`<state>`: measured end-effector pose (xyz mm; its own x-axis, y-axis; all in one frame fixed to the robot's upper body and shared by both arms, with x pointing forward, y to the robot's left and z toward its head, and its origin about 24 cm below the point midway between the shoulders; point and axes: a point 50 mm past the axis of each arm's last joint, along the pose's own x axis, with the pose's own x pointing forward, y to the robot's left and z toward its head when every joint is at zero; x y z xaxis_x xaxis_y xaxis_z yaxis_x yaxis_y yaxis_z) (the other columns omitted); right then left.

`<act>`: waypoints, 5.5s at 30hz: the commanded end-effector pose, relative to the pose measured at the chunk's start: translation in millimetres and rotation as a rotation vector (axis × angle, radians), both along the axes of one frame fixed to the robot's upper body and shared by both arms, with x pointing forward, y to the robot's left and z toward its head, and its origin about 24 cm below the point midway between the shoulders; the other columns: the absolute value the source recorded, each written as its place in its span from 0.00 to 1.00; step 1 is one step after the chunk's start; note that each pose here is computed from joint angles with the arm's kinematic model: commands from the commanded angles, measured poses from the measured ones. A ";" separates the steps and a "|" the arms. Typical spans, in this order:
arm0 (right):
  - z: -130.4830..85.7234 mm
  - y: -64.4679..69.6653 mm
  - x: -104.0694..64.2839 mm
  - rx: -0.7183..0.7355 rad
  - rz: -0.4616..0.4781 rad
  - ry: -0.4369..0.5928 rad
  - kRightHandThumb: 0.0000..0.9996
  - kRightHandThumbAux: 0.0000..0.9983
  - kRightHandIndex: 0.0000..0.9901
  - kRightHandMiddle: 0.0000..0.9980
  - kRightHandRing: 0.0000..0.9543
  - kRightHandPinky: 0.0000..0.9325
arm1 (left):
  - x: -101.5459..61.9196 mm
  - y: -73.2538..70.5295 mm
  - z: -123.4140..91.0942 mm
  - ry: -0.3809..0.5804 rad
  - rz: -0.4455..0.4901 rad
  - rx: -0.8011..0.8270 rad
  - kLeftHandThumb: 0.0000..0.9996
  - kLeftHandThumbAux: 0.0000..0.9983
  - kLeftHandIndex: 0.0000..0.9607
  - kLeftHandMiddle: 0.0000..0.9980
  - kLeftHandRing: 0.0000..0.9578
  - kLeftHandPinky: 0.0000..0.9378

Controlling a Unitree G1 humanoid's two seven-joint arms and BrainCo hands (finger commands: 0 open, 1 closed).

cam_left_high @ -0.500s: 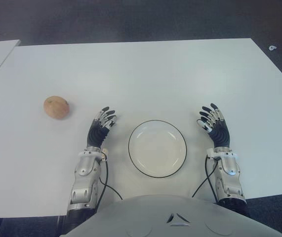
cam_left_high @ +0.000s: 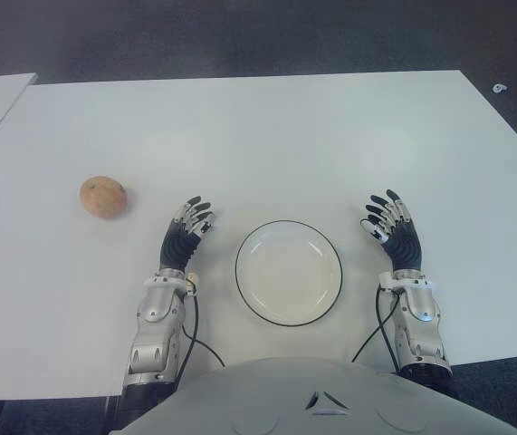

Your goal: Put the apples into the plate.

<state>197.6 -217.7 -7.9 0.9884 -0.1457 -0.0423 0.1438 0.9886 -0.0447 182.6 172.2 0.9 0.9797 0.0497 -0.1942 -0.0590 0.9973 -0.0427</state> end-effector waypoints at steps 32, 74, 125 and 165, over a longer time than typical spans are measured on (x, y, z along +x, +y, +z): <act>-28.8 -6.0 -0.7 0.051 -0.037 0.120 0.49 0.67 0.08 0.22 0.25 0.27 | 78.7 50.8 120.1 -0.770 -0.068 1.237 0.32 0.43 0.14 0.18 0.19 0.21; -34.9 -17.9 -3.7 0.048 -0.027 0.125 0.52 0.68 0.09 0.23 0.26 0.28 | 102.6 125.9 151.0 -0.468 -0.225 1.960 0.32 0.33 0.20 0.20 0.19 0.24; -29.8 -35.8 -13.0 0.093 -0.066 0.090 0.57 0.67 0.12 0.24 0.28 0.32 | 63.2 160.1 61.2 -0.167 -0.261 1.728 0.32 0.38 0.19 0.19 0.18 0.19; -23.0 -49.8 -12.5 0.081 -0.042 0.053 0.57 0.64 0.13 0.24 0.27 0.32 | 71.1 157.0 7.0 -0.048 -0.286 1.649 0.34 0.36 0.19 0.21 0.21 0.22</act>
<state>200.1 -266.4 -11.3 0.9869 -0.1614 0.0003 0.1614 0.9869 -0.0054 258.3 332.2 20.5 0.9986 -0.0177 -0.0508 0.0495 -0.0663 0.9966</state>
